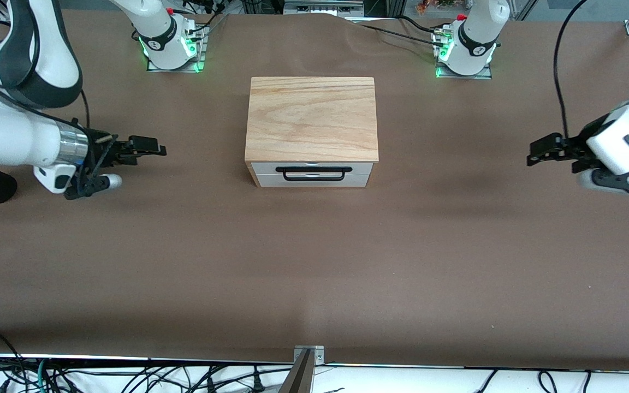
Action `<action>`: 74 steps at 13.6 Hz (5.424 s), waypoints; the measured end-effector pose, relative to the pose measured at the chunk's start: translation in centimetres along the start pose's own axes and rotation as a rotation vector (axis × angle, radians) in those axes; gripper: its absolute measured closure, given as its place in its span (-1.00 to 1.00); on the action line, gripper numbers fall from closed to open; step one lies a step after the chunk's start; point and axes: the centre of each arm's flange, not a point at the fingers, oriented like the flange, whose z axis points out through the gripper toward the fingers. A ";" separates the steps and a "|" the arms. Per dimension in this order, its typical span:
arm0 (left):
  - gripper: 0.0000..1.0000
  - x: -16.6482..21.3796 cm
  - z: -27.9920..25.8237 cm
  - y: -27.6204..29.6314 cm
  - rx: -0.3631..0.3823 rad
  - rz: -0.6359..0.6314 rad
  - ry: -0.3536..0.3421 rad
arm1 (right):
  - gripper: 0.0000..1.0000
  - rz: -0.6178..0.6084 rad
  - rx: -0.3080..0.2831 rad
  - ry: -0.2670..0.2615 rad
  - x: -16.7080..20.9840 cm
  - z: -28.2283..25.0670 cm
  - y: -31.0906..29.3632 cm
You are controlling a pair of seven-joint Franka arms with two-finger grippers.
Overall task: Pull top drawer with both arms simultaneously
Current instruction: 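Move both grippers toward the black drawer handle from either end, then close the left and right grippers on the handle's two ends, then pull the handle away from the box with both grippers together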
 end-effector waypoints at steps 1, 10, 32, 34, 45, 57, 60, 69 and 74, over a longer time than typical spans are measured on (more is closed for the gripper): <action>-1.00 0.6 1.2 1.8 -0.002 0.029 -0.020 | -1.00 0.002 0.043 -0.013 0.6 1.1 0.2; -1.00 8.4 16.6 9.9 -0.609 0.042 -0.115 | -1.00 -0.045 0.594 -0.046 6.0 13.0 0.5; -0.95 3.1 40.9 19.3 -1.312 0.228 0.088 | -0.07 -0.335 0.906 0.183 8.7 31.2 -5.0; -0.79 3.1 40.4 19.3 -1.312 0.237 0.097 | 0.00 -0.336 0.908 0.186 8.7 31.4 -4.9; 0.64 3.2 39.9 19.3 -1.301 0.243 0.116 | 0.62 -0.352 0.947 0.209 8.7 30.9 -5.5; 0.64 7.2 38.5 18.4 -1.284 0.240 0.182 | 0.65 -0.312 0.962 0.282 12.3 29.3 -5.2; 0.64 10.0 38.2 17.7 -1.289 0.215 0.193 | 0.65 -0.294 0.969 0.295 15.2 28.5 -5.1; 0.64 15.5 37.9 16.6 -1.301 0.192 0.245 | 0.65 -0.228 0.936 0.408 18.8 26.6 -4.9; 0.64 16.4 38.2 16.5 -1.301 0.189 0.248 | 0.65 -0.216 0.927 0.426 19.3 26.6 -4.8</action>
